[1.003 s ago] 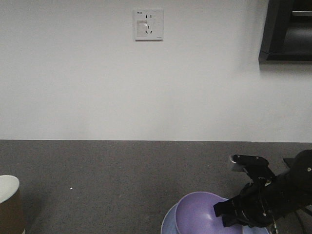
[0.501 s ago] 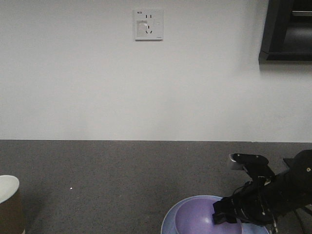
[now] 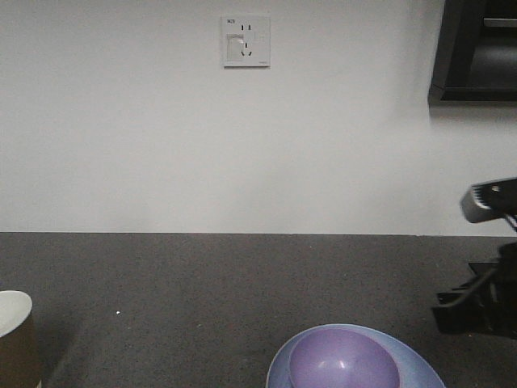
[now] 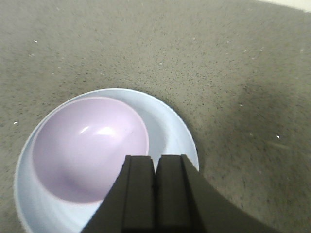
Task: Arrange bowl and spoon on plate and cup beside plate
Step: 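Open the right gripper and raise it away from the bowl, then lower the white spoon into the bowl with the left gripper and release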
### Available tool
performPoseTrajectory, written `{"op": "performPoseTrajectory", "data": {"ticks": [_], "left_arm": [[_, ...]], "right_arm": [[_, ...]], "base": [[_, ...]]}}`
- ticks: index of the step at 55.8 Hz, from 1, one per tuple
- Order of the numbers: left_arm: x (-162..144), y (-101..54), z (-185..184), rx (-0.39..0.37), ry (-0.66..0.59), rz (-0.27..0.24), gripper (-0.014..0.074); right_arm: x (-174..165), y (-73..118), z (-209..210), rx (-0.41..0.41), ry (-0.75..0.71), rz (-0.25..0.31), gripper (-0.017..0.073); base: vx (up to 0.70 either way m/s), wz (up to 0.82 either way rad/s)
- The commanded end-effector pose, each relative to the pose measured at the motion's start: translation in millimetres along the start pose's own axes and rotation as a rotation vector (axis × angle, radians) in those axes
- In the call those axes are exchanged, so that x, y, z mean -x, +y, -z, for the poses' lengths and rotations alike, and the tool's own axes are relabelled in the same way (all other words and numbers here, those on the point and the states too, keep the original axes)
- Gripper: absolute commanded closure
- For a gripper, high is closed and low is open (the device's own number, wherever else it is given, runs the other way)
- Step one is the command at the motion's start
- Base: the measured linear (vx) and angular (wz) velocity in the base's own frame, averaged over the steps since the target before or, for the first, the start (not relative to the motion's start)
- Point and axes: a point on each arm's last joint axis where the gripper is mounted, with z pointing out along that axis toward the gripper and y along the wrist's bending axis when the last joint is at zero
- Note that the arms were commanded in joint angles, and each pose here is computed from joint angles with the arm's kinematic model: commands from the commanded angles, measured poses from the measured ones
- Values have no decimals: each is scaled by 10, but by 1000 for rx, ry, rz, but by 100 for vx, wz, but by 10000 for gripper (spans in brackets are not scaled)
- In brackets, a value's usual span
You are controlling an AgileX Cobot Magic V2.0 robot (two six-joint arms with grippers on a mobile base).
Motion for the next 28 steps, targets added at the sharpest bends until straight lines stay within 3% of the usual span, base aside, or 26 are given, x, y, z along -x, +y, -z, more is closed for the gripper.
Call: {"op": "performPoseTrajectory", "data": {"ticks": [1,8,19,21,28], "left_arm": [[164,-14,-66,-17,5,-49,594],[305,-60,-260,-83,100,-109,594],[560,-294,-871,-338,262,-145,594],[591,-377,-1079,-407,313,-133,594],[615,-617,-1587,-540,428,-105,594]], "right_arm": [[-134,56,364,-31,-159,2,573],[-506,125,637,-46,-283,-31,572],[-952,199,869,-58,-409,-37,571],[-1010,207,883,-58,-418,-36,571],[-1121,231,898,-46,-407,-43,571]], "base": [[0,0],[0,0],[0,0],[0,0],[0,0]]}}
